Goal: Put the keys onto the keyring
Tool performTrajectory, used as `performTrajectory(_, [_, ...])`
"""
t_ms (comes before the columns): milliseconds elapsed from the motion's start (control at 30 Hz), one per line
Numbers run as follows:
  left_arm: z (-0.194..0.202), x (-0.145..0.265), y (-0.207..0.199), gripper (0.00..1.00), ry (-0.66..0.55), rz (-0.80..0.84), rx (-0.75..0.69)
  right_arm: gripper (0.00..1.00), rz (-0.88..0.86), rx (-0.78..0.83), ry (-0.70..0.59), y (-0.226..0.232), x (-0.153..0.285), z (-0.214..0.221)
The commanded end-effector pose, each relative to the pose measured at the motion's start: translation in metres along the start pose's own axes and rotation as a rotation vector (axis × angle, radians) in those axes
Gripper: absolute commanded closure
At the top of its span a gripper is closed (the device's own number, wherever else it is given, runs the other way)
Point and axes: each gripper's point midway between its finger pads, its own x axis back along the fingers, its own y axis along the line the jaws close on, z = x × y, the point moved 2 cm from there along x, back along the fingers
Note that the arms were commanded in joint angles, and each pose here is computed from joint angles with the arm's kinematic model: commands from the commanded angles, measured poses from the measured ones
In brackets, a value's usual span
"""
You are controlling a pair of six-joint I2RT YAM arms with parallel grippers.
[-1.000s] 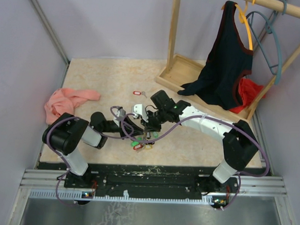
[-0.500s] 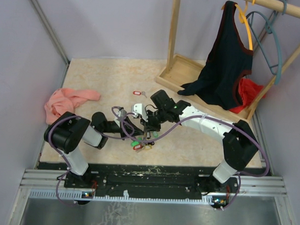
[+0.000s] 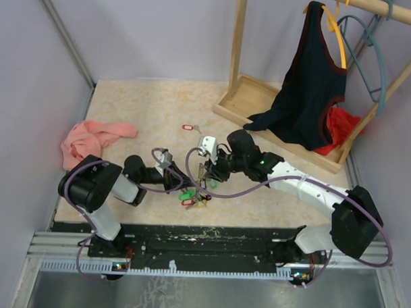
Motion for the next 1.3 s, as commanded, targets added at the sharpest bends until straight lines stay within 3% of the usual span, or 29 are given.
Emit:
performTrajectory(0, [-0.038, -0.002, -0.010, 1.00, -0.100, 0.046, -0.291, 0.69, 0.101, -0.066, -0.118, -0.015, 0.003, -0.017])
performTrajectory(400, [-0.040, -0.001, -0.013, 1.00, -0.101, 0.056, -0.323, 0.68, -0.023, -0.190, -0.170, -0.004, -0.032, -0.007])
performTrajectory(733, [-0.033, 0.002, -0.008, 1.00, -0.094, 0.028, -0.492, 0.73, -0.006, -0.361, -0.198, -0.027, -0.031, 0.003])
performTrajectory(867, [-0.034, 0.003, -0.003, 1.00, -0.097, -0.002, -0.580, 0.74, -0.045, -0.379, -0.205, -0.021, -0.031, -0.001])
performTrajectory(1267, [-0.034, 0.015, 0.005, 1.00, -0.085, -0.146, -0.756, 0.70, 0.095, -0.325, -0.149, -0.028, -0.015, 0.020])
